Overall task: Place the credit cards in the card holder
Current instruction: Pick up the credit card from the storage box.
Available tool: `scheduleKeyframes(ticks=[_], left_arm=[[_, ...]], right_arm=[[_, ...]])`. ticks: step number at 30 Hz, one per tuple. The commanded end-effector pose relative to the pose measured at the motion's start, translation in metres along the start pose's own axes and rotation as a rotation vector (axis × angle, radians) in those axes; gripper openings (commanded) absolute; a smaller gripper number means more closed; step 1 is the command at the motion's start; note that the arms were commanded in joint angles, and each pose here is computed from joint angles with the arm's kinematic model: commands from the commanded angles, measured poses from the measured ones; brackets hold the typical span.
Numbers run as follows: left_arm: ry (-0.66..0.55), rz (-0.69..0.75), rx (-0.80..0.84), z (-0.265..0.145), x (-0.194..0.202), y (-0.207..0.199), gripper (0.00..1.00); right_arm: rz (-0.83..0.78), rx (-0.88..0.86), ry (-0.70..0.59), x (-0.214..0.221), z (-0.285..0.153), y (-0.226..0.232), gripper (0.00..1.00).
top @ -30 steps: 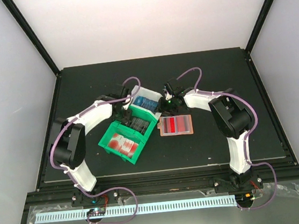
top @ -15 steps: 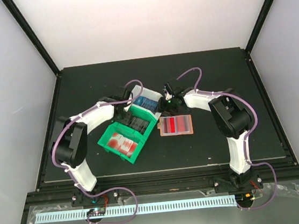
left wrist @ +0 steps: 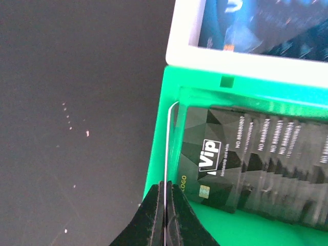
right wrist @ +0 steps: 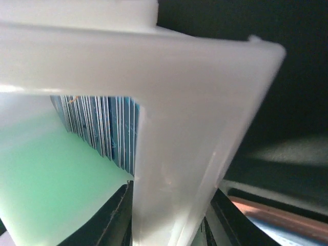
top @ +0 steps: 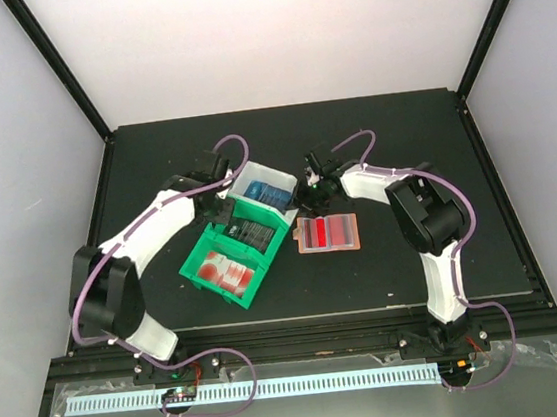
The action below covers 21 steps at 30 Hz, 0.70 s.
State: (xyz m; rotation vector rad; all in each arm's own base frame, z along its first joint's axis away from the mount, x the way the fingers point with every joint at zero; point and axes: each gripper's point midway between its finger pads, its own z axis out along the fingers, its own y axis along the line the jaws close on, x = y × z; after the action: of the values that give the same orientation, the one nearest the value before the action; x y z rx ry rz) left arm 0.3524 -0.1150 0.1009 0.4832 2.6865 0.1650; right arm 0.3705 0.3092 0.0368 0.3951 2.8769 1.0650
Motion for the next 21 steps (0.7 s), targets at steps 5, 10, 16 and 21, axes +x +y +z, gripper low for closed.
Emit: scheduleKeyframes(ticks=[5,10,16,21], left_arm=[[-0.062,-0.168,0.04,-0.061,0.012,0.01,0.01],[-0.138,-0.232,0.26,-0.09,0.012,-0.021,0.02],[-0.266,-0.282,0.64,-0.132,-0.003,-0.074,0.02],[-0.297,-0.316,0.77,-0.139,-0.009,-0.096,0.02]], right_arm=[[0.153,-0.06,0.028,0.018,0.011,0.045,0.3],[0.113,-0.072,-0.04,0.006,0.005,0.07,0.37],[-0.063,-0.091,-0.162,-0.011,-0.046,0.098,0.6],[-0.167,-0.034,-0.246,-0.011,-0.096,0.083,0.7]])
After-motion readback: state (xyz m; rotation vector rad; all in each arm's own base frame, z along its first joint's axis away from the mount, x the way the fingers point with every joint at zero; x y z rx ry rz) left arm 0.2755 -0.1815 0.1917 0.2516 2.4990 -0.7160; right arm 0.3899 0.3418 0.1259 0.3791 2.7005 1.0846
